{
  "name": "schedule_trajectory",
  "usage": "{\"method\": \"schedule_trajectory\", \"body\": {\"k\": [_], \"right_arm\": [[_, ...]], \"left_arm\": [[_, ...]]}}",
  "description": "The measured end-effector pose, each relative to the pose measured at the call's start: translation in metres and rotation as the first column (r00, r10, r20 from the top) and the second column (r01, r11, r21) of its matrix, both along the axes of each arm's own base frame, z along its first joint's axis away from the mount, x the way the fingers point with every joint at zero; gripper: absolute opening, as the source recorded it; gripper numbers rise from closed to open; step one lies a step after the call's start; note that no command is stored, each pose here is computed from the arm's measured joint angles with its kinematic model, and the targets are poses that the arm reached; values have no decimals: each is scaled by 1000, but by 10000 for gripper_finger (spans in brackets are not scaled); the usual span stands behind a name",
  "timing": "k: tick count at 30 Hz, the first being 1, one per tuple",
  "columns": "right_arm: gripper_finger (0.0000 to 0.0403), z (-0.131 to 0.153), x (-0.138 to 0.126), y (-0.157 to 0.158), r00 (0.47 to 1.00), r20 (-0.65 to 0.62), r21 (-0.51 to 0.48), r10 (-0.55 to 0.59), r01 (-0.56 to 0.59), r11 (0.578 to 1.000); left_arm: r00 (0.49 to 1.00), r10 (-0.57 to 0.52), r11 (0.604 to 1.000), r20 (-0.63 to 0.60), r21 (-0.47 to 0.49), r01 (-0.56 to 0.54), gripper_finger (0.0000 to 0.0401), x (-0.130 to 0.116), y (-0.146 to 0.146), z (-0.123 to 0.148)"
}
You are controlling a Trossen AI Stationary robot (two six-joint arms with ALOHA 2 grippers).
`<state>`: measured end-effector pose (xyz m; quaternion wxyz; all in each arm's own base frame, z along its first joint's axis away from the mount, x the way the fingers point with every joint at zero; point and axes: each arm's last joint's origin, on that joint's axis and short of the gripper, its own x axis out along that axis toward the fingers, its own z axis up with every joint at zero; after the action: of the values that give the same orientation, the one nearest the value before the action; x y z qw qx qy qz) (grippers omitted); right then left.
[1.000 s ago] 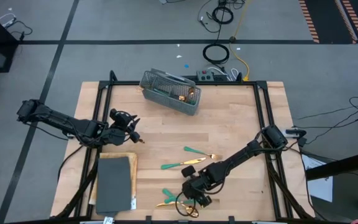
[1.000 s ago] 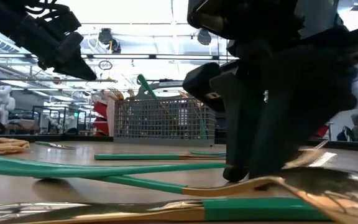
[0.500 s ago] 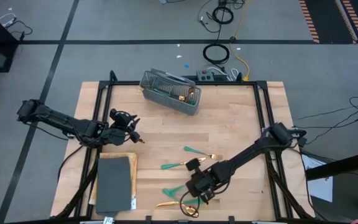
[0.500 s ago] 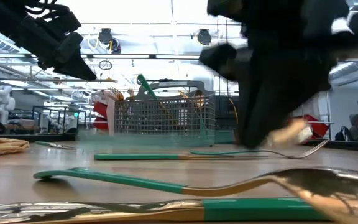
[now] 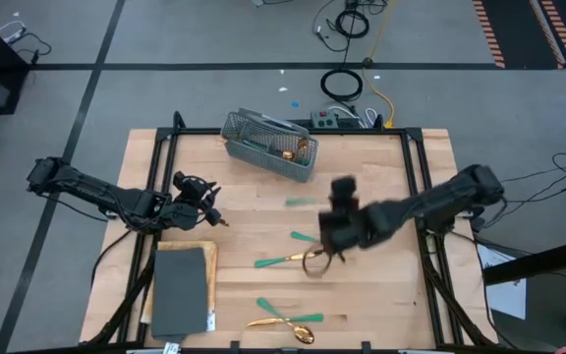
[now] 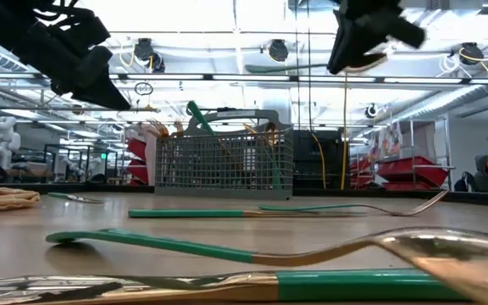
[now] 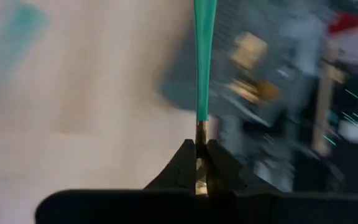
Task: Sort silverware
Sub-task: Put the spoon into the gray silverware basket
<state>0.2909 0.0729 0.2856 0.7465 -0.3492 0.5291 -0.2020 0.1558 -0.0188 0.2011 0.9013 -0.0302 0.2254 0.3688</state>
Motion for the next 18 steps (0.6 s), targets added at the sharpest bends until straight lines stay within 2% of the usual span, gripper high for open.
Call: {"method": "schedule_trajectory", "body": {"k": [4,7,10,13,15,18], "right_arm": [[0,10,-3,-41,994,-67,-158,-90,78,984],[0,7,1,-67,973,-204,-269,-107,49,962],[0,-1,9,-86,918,-373,-403,-134,-30,915],[0,-9,20,-102,847,-489,-530,-207,-101,842],[0,-13,27,-111,805,-539,-573,-245,-137,808],[0,-21,37,-121,743,-614,-579,-265,-196,792]], "left_arm": [[1000,0,1000,-5,1,0,99,0,0,0],[1000,-1,1000,-8,3,1,99,0,0,0],[1000,-3,1000,-13,7,3,99,0,0,-1],[999,-10,1000,-30,21,11,99,-1,0,-1],[999,-7,1000,-35,25,8,99,-1,0,-1],[999,-3,999,-46,36,4,99,-2,1,-2]]}}
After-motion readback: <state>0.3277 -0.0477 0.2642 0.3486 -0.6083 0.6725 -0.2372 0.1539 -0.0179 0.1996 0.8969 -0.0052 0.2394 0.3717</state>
